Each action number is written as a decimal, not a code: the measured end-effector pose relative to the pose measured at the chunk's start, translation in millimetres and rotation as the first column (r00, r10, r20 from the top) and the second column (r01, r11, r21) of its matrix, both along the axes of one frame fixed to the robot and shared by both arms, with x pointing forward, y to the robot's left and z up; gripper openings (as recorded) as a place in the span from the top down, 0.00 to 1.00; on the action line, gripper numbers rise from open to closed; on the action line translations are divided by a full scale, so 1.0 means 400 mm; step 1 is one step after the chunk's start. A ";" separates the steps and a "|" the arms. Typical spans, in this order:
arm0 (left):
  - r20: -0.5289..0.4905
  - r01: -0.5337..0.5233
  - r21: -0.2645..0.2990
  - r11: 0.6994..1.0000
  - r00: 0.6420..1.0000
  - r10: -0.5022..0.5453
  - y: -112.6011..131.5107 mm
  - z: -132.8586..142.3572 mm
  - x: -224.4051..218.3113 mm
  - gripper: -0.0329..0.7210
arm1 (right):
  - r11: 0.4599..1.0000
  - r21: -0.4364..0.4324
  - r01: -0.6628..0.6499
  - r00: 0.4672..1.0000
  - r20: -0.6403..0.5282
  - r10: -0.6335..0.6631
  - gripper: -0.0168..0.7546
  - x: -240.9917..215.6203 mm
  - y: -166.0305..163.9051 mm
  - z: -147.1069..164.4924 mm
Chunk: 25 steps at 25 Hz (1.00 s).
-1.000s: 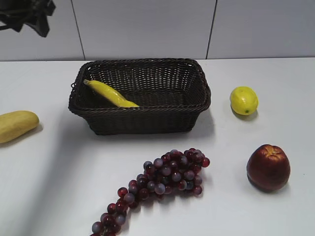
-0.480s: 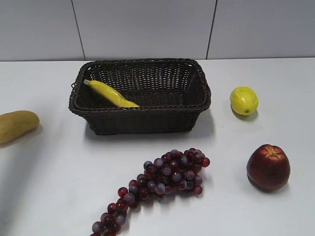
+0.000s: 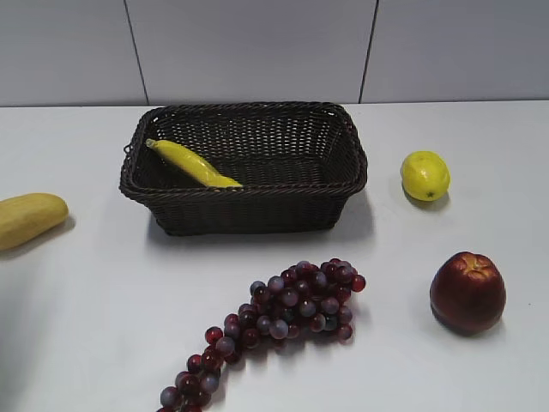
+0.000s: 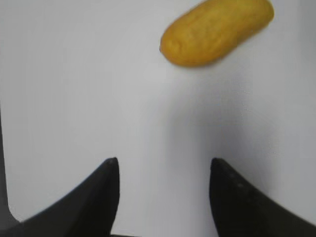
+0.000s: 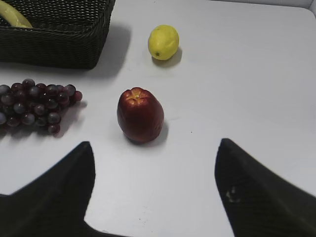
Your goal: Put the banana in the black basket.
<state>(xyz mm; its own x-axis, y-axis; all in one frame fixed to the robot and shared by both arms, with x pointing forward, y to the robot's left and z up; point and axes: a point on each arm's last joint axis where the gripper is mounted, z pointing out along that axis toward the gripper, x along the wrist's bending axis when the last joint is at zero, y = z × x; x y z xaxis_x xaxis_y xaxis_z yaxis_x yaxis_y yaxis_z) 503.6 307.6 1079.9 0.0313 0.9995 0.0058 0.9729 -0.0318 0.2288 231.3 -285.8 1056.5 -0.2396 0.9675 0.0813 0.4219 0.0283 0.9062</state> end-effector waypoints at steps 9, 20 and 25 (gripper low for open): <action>0.032 -0.003 -0.007 1.000 0.999 0.003 -0.008 -0.100 -0.235 0.21 | 1.000 0.000 0.000 1.000 0.000 0.000 0.24 0.000 0.000 0.000; 0.221 -0.004 -0.028 1.000 0.975 0.010 -0.018 -0.126 -0.423 0.21 | 1.000 0.000 0.000 1.000 0.000 0.000 0.24 0.000 0.000 0.000; 0.364 0.001 -0.053 0.999 0.931 0.018 -0.024 -0.104 -0.477 0.21 | 1.000 0.000 0.000 1.000 0.000 0.000 0.24 0.000 0.000 0.000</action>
<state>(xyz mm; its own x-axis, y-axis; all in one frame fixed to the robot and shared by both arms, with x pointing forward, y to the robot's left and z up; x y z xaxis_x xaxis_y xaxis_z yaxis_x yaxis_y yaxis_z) 312.8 297.9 1038.3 0.0281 0.9990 -0.0358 0.8229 -0.0028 0.5682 231.3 -285.8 1056.5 -0.2397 0.9674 0.0815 0.4219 0.0282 0.9062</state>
